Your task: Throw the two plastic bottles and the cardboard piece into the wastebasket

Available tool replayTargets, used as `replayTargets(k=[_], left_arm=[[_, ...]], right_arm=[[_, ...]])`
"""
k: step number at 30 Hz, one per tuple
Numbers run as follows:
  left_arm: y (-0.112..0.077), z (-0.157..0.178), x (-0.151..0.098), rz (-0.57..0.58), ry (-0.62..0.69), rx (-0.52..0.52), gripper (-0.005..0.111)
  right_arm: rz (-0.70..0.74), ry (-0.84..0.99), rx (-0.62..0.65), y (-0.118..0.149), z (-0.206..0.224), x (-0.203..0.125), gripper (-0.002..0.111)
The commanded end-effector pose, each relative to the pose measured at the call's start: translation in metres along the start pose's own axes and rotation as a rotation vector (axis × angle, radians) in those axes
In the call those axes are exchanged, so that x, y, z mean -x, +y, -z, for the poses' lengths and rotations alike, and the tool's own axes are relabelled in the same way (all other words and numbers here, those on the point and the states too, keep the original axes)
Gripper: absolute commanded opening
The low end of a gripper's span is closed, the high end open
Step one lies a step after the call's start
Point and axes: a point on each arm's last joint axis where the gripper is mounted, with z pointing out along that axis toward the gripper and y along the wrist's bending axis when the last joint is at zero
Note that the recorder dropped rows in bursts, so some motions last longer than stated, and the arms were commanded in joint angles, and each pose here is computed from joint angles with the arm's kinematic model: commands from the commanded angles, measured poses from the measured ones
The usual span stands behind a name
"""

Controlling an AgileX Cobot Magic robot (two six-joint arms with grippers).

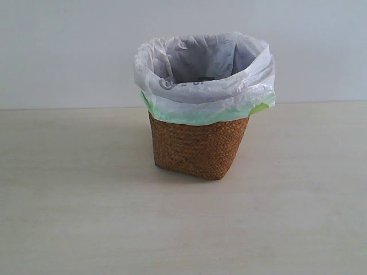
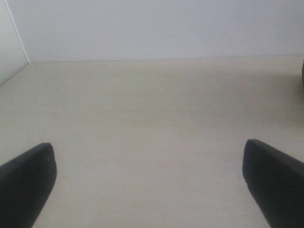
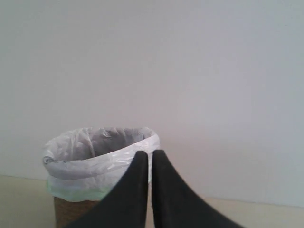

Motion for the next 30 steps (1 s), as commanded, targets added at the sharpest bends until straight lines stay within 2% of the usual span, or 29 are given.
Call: replayTargets(k=[1,7,22,30], left_arm=[[0.000,0.001,0.002,0.010,-0.013,0.004,0.108],[0.000,0.001,0.002,0.010,-0.013,0.004,0.108],[0.000,0.001,0.002,0.010,-0.013,0.004,0.108],[0.000,0.001,0.002,0.010,-0.013,0.004,0.108]], right_arm=[[0.106,-0.023,-0.053,-0.005,0.000,-0.002,0.000],[0.206,-0.045,-0.077,-0.009,-0.011,-0.033,0.000],[0.203,0.181,-0.058,-0.012,-0.016,-0.118,0.000],[0.177,0.229,-0.068,-0.013,-0.015,-0.124,0.000]])
